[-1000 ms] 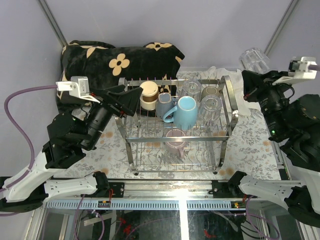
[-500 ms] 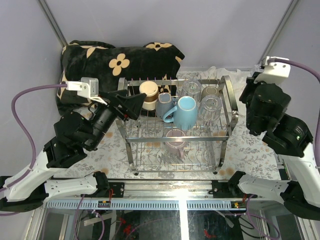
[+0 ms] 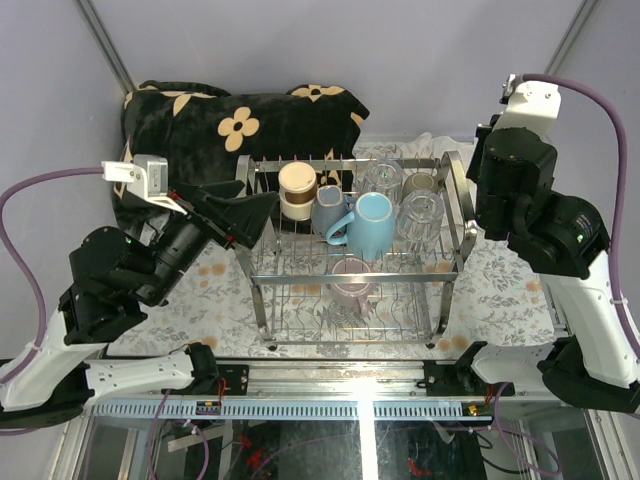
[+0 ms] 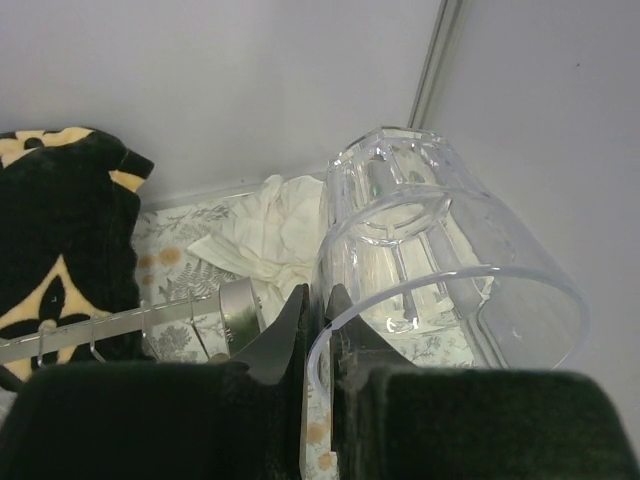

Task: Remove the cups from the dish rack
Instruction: Place the cup at the center of the board.

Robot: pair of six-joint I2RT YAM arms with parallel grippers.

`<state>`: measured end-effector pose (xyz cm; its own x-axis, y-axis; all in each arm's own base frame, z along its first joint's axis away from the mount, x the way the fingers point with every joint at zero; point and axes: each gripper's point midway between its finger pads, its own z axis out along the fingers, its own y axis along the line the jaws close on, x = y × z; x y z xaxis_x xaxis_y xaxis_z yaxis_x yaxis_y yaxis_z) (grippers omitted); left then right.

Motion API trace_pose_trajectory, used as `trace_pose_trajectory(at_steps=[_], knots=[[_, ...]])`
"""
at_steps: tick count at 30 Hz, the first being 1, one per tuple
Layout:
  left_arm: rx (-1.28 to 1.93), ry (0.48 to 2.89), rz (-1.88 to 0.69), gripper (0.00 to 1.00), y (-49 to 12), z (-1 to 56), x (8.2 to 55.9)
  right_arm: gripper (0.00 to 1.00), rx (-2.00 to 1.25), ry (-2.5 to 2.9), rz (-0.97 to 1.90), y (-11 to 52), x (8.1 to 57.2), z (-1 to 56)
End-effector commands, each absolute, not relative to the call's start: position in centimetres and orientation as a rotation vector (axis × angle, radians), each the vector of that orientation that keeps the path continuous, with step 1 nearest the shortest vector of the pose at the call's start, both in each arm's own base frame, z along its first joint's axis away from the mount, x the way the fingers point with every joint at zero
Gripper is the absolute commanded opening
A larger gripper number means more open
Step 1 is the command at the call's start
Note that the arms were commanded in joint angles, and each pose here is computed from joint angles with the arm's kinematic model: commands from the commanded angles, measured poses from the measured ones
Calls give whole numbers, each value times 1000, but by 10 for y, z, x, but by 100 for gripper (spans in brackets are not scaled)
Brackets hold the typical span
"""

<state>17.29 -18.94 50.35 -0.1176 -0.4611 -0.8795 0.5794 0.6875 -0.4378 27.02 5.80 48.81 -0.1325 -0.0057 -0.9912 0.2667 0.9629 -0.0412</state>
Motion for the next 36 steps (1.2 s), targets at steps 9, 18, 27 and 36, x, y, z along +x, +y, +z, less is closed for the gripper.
trace_pose_trajectory(at_steps=[9, 18, 27, 36], knots=[[232, 1460, -613, 85, -221, 503, 212, 0, 210, 1663, -215, 49, 316, 484], [130, 1453, -556, 88, -234, 507, 237, 0, 264, 1719, -181, 25, 361, 503], [98, 1471, -539, 88, -237, 538, 245, 0, 408, 1906, -98, -4, 391, 428], [49, 1450, -488, 88, -212, 555, 243, 0, 450, 2116, -34, -8, 369, 332]])
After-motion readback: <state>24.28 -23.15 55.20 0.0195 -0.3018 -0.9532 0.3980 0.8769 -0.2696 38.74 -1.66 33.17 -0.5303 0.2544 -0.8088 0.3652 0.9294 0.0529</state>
